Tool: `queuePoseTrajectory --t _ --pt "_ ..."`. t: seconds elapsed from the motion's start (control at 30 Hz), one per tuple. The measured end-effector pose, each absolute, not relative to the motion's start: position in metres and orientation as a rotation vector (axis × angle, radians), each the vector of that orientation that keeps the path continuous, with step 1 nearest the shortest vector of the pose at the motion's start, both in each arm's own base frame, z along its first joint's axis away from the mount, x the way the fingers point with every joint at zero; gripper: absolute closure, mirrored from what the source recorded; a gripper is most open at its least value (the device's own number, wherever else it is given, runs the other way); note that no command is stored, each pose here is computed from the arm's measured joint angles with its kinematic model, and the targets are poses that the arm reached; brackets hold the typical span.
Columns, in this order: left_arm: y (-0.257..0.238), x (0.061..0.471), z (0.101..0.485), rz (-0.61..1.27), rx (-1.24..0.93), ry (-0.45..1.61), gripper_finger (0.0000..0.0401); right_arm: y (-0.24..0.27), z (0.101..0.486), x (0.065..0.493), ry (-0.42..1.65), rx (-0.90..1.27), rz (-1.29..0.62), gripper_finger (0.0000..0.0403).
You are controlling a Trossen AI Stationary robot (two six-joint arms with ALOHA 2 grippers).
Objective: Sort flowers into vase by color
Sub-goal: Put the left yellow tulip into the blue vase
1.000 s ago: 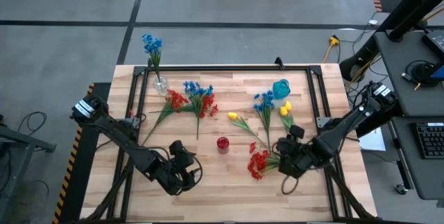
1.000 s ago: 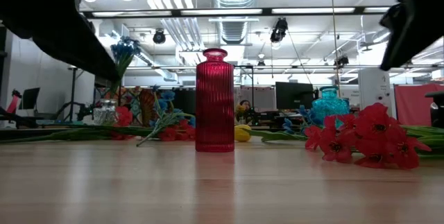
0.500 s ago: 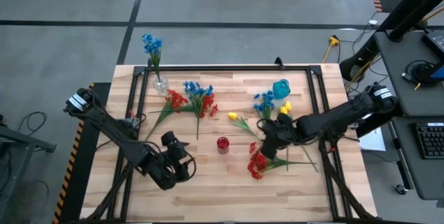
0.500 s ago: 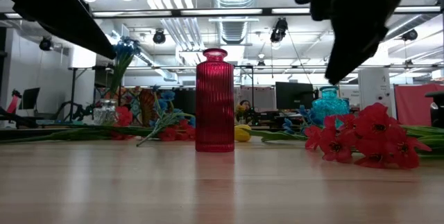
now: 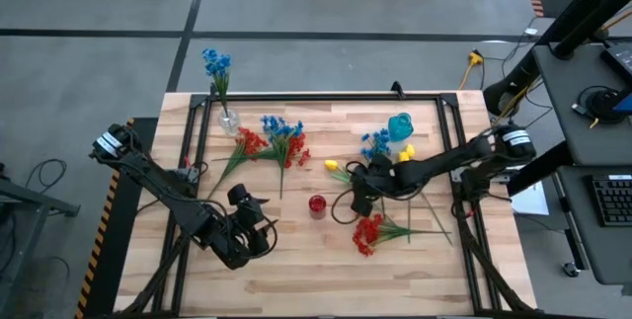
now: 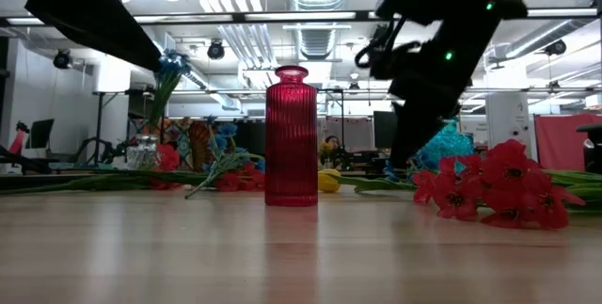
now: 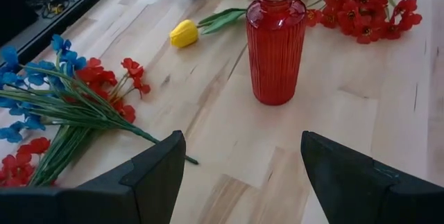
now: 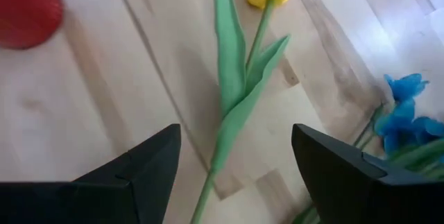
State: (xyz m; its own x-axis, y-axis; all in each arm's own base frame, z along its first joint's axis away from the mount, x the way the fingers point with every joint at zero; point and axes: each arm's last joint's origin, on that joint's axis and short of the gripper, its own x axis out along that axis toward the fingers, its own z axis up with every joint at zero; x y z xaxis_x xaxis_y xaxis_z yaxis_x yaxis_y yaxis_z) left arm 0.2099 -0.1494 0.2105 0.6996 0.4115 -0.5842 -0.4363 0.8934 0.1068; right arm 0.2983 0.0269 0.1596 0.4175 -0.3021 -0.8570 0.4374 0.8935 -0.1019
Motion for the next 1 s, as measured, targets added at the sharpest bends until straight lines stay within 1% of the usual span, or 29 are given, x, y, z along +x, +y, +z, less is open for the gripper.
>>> queuePoseTrajectory --t 0.2,0.37,0.47,0.73,0.83,1.0 --pt "-0.149 0.210 0.211 0.484 -0.033 0.626 0.0133 0.021 0.138 0.307 1.080 0.123 -0.475 0.0161" --pt "-0.149 0.210 0.211 0.493 -0.028 0.614 0.0133 0.021 0.127 0.310 1.101 0.122 -0.476 0.0197" --pt "-0.149 0.210 0.211 0.494 -0.030 0.611 0.0133 0.022 0.125 0.311 1.101 0.134 -0.479 0.0232" --pt "-0.149 0.210 0.211 0.496 -0.030 0.606 0.0133 0.021 0.134 0.313 1.027 0.191 -0.497 0.0350" --pt "-0.149 0.210 0.212 0.505 -0.025 0.595 0.0133 0.021 0.137 0.313 1.006 0.206 -0.509 0.0383" --pt "-0.148 0.210 0.212 0.507 -0.024 0.593 0.0133 0.020 0.151 0.312 0.953 0.227 -0.510 0.0387"
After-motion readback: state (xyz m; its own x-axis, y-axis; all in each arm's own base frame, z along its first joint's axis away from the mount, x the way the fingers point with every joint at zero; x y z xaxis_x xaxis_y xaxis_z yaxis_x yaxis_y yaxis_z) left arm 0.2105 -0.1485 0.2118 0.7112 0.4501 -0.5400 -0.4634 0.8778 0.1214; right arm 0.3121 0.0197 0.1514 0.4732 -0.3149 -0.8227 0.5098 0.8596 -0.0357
